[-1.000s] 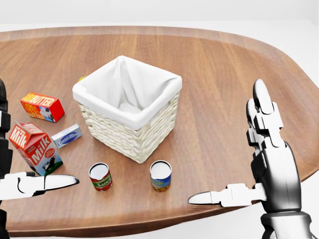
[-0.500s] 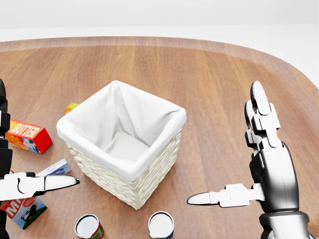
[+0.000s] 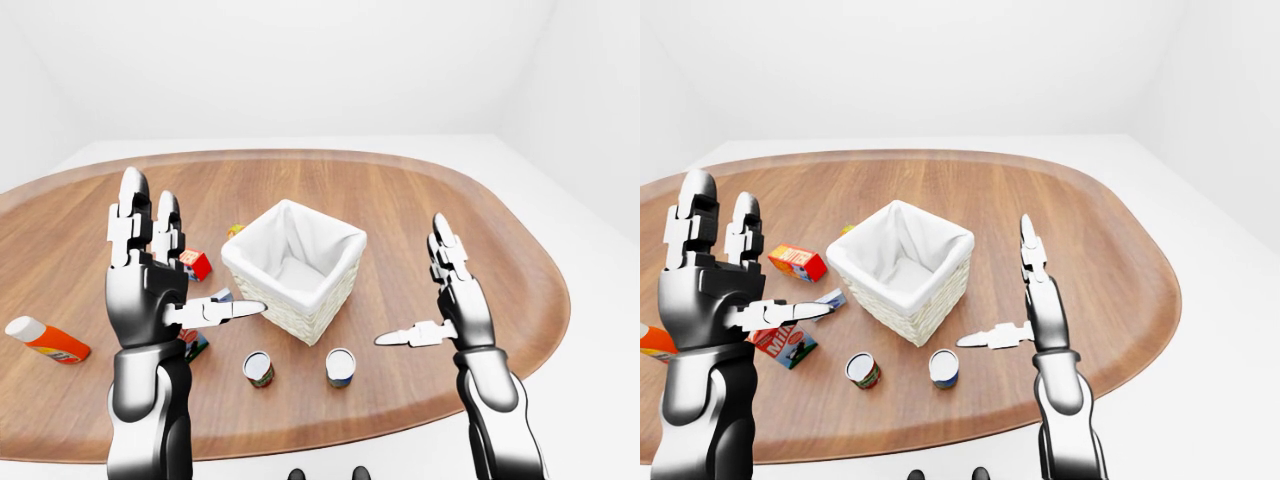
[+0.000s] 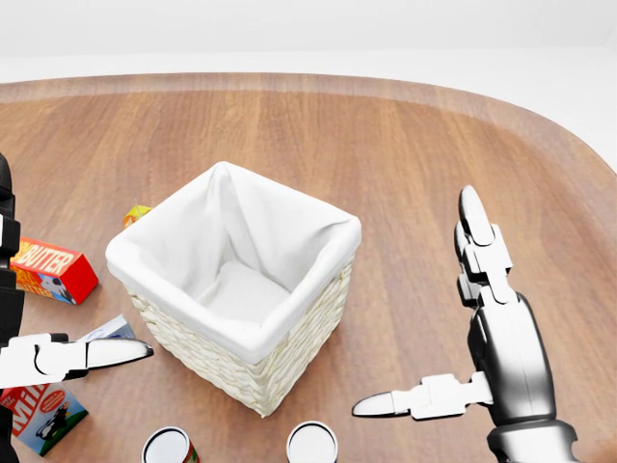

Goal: Pick up the alphabet soup, and put it in the basket.

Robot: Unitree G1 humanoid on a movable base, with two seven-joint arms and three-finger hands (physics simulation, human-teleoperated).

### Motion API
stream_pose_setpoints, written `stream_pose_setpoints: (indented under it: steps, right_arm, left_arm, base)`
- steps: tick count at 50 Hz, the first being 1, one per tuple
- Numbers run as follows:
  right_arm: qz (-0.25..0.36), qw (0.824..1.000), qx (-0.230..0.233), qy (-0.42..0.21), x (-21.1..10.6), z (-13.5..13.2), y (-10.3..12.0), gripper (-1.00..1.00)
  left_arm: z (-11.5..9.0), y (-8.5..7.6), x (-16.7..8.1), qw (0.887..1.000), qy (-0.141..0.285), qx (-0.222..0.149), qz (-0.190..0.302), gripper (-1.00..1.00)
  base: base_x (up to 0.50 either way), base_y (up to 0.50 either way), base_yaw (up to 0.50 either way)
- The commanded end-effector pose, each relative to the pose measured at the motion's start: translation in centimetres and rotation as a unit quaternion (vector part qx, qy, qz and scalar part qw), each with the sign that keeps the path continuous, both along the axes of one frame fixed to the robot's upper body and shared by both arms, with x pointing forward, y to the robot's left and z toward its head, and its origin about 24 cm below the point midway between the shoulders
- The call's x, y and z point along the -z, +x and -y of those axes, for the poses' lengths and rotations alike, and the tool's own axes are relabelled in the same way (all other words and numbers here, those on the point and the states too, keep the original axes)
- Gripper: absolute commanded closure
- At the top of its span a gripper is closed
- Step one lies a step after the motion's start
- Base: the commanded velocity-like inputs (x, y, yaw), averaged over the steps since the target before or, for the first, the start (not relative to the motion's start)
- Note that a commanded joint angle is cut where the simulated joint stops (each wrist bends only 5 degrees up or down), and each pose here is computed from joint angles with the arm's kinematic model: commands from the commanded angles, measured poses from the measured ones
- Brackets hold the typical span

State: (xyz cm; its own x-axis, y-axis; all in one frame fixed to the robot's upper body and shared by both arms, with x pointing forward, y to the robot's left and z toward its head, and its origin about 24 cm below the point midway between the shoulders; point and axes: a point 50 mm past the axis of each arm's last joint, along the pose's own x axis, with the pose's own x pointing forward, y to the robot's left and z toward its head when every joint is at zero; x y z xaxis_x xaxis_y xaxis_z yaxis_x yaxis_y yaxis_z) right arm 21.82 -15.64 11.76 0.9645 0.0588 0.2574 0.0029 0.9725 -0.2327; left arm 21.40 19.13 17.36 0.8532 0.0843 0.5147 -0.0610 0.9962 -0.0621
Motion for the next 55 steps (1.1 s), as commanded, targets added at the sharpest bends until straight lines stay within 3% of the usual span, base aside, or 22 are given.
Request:
stream_pose_setpoints:
  steps: [1,18,20,21,22,55]
  right_arm:
    - [-0.034,0.999,-0.01,-0.011,1.5,-0.8,-0.5,-1.0]
    - [-0.123,0.991,-0.04,-0.044,5.3,-1.8,-1.9,-1.0]
    - [-0.137,0.988,-0.054,-0.055,5.9,-2.2,-2.1,-1.0]
    - [-0.2,0.971,-0.097,-0.09,8.7,-3.1,-2.8,-1.0]
    - [-0.206,0.969,-0.1,-0.093,8.9,-3.1,-2.8,-1.0]
    - [-0.241,0.961,-0.098,-0.093,10.9,-3.5,-2.4,-1.0]
  left_arm:
    - [-0.1,0.0,0.0,1.0,0.0,-0.001,0.0,-1.0]
    - [0.0,0.1,0.0,1.0,0.0,-0.002,-0.001,-1.0]
    - [0.0,-0.1,-0.1,1.0,0.0,-0.002,0.003,-1.0]
    - [-0.1,0.1,0.1,1.0,-0.003,-0.003,-0.002,-1.0]
    - [-0.1,0.1,0.1,1.0,-0.003,-0.002,-0.002,-1.0]
    - [0.0,0.0,0.0,1.0,-0.003,-0.002,0.001,-1.0]
  base:
    - [0.0,0.0,0.0]
    - [0.0,0.0,0.0]
    - [0.0,0.0,0.0]
    - [0.0,0.0,0.0]
    - [0.0,0.0,0.0]
    - [0.0,0.0,0.0]
